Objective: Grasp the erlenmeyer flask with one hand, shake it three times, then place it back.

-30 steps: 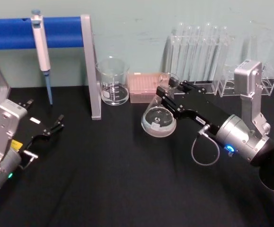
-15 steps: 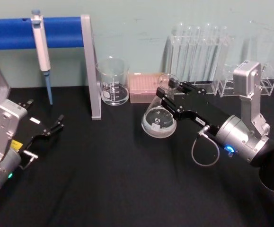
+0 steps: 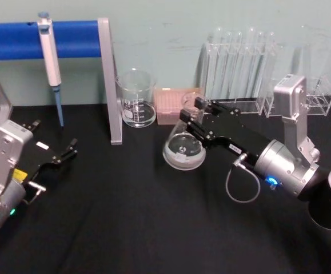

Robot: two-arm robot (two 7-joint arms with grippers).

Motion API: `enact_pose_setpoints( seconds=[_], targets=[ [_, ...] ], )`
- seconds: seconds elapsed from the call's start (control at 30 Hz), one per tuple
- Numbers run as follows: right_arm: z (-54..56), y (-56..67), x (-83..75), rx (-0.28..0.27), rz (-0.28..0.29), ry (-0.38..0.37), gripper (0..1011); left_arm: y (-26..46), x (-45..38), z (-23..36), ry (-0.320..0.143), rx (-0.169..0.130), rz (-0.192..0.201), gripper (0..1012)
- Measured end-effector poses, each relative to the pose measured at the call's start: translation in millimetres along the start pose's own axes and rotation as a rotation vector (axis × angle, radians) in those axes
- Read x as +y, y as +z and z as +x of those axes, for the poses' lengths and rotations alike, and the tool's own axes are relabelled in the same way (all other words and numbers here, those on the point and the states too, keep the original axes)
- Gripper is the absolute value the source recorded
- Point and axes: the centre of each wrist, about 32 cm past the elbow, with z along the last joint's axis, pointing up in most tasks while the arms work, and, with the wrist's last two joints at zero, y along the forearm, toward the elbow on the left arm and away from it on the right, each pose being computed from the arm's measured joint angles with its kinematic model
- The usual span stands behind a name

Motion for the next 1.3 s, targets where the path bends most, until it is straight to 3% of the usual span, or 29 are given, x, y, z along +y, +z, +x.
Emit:
enact_pose_setpoints(
  seconds=[0.83, 1.13, 1.3],
  targets=[
    [-25.2, 0.0, 22.3, 0.006, 0.011, 0.271, 448, 0.0, 0.0, 0.0, 0.0, 0.0, 0.0, 1001],
    [-26.5, -0.1, 24.2, 0.01, 0.011, 0.287, 448, 0.0, 0.0, 0.0, 0.0, 0.0, 0.0, 1001],
    [-24.0, -0.5, 22.1, 0.011, 0.014, 0.255, 448, 0.0, 0.0, 0.0, 0.0, 0.0, 0.0, 1001]
  ],
)
